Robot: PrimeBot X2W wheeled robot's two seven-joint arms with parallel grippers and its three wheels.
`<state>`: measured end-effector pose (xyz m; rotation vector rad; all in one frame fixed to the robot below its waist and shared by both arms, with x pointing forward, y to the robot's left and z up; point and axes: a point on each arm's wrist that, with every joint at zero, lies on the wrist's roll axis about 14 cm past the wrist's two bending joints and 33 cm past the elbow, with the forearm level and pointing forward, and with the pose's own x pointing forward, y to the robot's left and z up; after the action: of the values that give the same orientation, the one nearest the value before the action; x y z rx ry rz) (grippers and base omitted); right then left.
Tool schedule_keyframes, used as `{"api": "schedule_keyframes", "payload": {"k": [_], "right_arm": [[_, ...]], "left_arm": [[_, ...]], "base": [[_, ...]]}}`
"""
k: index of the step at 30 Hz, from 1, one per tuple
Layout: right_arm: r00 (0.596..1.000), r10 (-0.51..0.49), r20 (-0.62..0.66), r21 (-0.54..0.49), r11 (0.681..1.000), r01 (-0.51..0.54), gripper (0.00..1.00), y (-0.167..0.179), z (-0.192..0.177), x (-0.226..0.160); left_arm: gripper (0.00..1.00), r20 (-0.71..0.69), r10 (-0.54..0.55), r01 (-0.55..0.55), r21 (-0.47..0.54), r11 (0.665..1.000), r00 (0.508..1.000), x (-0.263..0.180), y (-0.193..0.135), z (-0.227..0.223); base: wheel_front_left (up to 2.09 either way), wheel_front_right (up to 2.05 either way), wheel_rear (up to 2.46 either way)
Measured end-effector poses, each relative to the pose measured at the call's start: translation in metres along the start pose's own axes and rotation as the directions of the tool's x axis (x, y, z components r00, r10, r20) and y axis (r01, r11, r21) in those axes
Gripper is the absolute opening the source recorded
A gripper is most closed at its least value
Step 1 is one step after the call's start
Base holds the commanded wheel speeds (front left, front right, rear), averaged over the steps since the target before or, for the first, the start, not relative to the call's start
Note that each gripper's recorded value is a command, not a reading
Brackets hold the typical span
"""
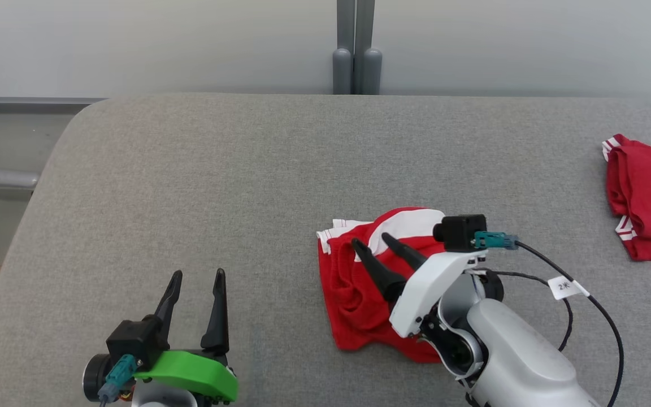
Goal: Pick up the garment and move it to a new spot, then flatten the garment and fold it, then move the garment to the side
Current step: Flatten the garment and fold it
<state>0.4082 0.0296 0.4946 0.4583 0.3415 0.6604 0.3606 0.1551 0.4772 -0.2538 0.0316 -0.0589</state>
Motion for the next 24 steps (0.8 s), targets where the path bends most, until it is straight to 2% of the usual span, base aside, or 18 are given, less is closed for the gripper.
{"api": "schedule_keyframes", "payload": {"k": [3, 7, 12, 19, 24], "right_arm": [[0.993, -0.046, 0.112, -0.07, 0.996, 0.054, 1.0, -0.017, 0.022, -0.009], [0.956, -0.121, 0.267, -0.13, 0.979, 0.16, 1.0, -0.045, 0.051, -0.03], [0.893, -0.201, 0.403, -0.219, 0.926, 0.307, 1.0, -0.077, 0.079, -0.066], [0.802, -0.246, 0.545, -0.255, 0.862, 0.438, 1.0, -0.085, 0.105, -0.113], [0.78, -0.255, 0.572, -0.276, 0.835, 0.476, 1.0, -0.079, 0.099, -0.135]], "left_arm": [[1.0, 0.007, -0.018, 0.018, 0.003, 1.0, 1.0, 0.002, -0.006, 0.002], [1.0, 0.02, -0.046, 0.046, 0.006, 0.999, 0.999, 0.005, -0.015, 0.006], [1.0, 0.038, -0.079, 0.079, 0.011, 0.997, 0.996, 0.007, -0.026, 0.012], [1.0, 0.055, -0.08, 0.079, 0.015, 0.997, 0.995, 0.006, -0.028, 0.017], [1.0, 0.055, -0.042, 0.042, 0.007, 0.999, 0.998, -0.003, -0.02, 0.016]], "base": [[0.0, 0.0, 0.0], [0.0, 0.0, 0.0], [0.0, 0.0, 0.0], [0.0, 0.0, 0.0], [0.0, 0.0, 0.0]]}}
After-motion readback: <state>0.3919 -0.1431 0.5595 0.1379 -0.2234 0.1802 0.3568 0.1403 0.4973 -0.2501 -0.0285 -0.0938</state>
